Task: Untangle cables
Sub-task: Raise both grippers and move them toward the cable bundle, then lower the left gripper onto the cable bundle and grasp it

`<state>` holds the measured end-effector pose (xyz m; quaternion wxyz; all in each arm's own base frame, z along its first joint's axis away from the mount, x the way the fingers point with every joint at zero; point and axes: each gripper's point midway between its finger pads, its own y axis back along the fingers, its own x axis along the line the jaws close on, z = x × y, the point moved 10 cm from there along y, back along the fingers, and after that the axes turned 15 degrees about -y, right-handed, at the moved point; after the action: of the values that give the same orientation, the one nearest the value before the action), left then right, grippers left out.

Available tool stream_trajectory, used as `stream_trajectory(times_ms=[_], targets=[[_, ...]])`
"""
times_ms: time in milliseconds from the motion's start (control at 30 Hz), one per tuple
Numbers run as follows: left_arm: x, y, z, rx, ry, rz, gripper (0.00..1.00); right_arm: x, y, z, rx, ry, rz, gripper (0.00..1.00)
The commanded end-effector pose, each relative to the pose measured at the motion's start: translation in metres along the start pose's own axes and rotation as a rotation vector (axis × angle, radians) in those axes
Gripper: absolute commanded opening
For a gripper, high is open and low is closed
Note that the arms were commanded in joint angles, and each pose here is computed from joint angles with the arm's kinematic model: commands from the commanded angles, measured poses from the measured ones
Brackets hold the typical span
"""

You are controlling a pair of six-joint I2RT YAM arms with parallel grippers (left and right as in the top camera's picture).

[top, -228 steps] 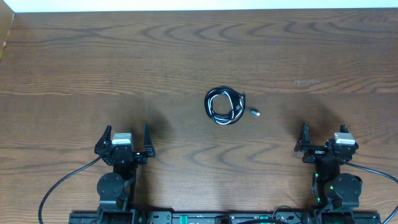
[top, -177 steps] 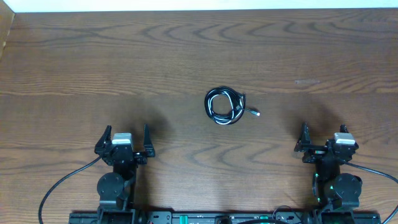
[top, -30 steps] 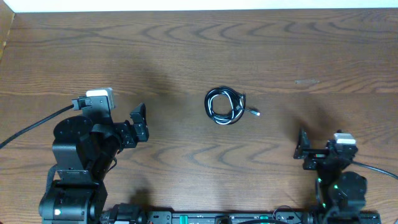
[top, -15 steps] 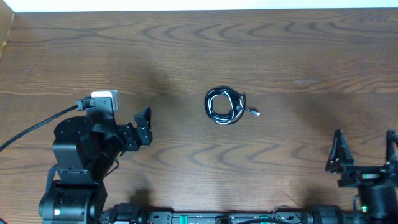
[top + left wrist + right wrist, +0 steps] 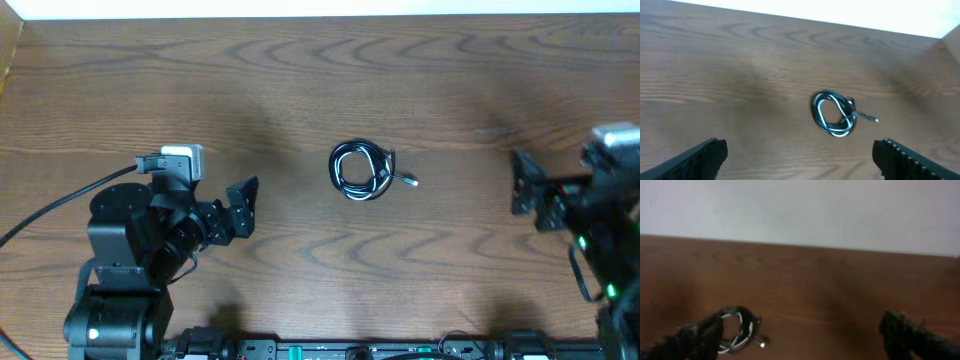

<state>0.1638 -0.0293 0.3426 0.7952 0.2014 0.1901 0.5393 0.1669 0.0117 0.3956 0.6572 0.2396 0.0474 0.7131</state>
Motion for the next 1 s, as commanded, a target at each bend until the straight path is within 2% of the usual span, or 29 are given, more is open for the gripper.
stream_trajectory(times_ms=[0,267,333,433,533,633,700,967], targets=[[-0.001,-0.011,0.006,0.020,-0.037,-0.081,0.98,0.001,-0.016,0.000,0.063,0.010,0.026,0.99],[0.010,-0.064,0.002,0.166,-0.028,-0.178,0.99,0.004,-0.036,-0.009,0.189,-0.064,0.101,0.99],[0.015,-0.080,-0.002,0.225,-0.003,-0.185,0.98,0.008,-0.036,-0.009,0.197,-0.023,0.168,0.99],[0.020,-0.090,-0.001,0.230,0.030,-0.150,0.98,0.010,-0.035,-0.010,0.195,0.089,0.208,0.99],[0.021,-0.092,0.009,0.163,0.005,-0.152,0.98,0.010,-0.036,-0.014,0.222,0.135,0.220,0.99],[0.021,-0.095,0.020,0.087,-0.026,-0.172,0.98,0.007,-0.046,-0.017,0.262,0.095,0.197,0.99],[0.016,-0.099,0.021,0.074,-0.075,-0.219,0.98,0.001,-0.059,-0.018,0.294,0.009,0.118,0.99],[0.011,-0.147,0.008,0.183,-0.095,-0.268,0.98,-0.015,-0.122,-0.041,0.497,-0.166,-0.003,0.99]])
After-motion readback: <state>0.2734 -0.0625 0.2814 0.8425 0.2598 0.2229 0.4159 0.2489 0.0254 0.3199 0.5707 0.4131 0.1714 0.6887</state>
